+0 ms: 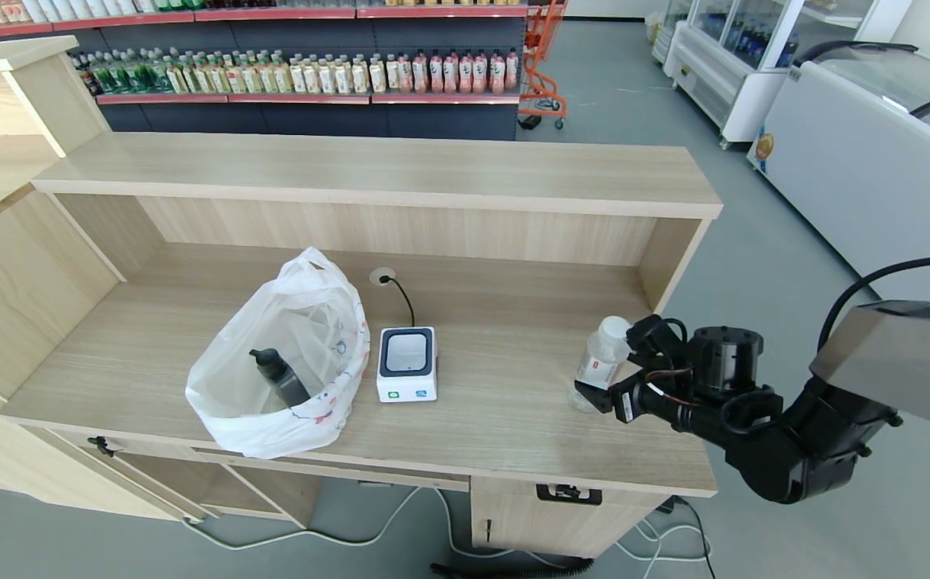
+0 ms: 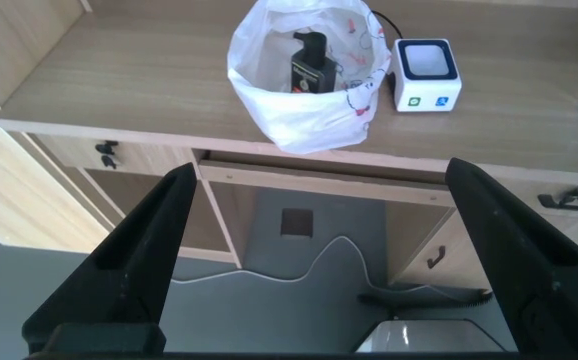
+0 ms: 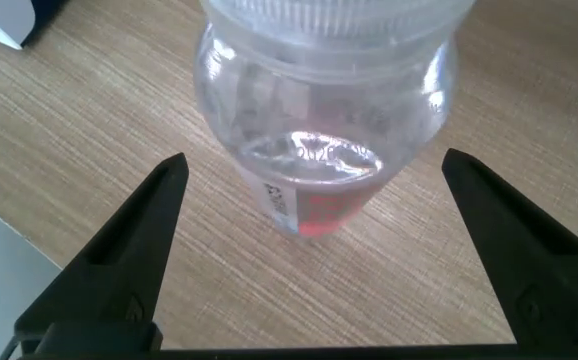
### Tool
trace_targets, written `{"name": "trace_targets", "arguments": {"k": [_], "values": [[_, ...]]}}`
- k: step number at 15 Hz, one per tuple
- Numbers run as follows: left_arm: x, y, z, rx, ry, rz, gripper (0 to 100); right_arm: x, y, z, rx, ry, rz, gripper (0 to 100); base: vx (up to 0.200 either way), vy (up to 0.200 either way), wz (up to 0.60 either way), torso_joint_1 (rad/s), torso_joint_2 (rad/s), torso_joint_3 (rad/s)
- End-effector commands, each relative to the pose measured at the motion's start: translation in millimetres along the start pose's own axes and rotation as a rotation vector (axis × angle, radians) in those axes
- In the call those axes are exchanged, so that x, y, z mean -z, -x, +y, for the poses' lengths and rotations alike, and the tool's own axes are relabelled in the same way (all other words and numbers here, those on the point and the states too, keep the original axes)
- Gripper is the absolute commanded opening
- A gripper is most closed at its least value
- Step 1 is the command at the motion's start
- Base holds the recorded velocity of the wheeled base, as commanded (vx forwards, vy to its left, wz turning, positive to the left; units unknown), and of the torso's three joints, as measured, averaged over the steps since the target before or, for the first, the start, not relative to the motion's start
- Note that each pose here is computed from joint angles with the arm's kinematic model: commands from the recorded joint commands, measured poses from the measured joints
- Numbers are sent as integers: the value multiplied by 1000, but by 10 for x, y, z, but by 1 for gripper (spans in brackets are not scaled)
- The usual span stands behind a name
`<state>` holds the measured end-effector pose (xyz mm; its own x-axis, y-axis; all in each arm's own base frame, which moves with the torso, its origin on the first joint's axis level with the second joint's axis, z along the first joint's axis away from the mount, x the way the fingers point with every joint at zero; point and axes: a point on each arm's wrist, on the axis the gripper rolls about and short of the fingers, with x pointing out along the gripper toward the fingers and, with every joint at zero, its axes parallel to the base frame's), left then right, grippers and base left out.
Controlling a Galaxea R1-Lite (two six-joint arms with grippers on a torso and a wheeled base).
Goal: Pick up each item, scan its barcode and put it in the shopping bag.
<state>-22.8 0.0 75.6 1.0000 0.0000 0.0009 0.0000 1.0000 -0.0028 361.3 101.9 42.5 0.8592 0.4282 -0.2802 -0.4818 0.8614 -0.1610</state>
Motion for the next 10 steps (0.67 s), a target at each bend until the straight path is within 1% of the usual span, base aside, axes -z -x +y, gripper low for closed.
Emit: {"name": "trace_targets", "arguments": {"k": [1,4,10], "values": [[-1,-1,0,0,0,1,100,53,-87,-4,-4,-2,4,100,0,0,0,0,0,0],[0,0,0,0,0,-1,100,92,-176,-12,-5,2,2,100,0,0,0,0,0,0],[-1,-1,0,0,0,1,100,56,-327,41,-22,-7,-29,100,0,0,0,0,0,0]]}}
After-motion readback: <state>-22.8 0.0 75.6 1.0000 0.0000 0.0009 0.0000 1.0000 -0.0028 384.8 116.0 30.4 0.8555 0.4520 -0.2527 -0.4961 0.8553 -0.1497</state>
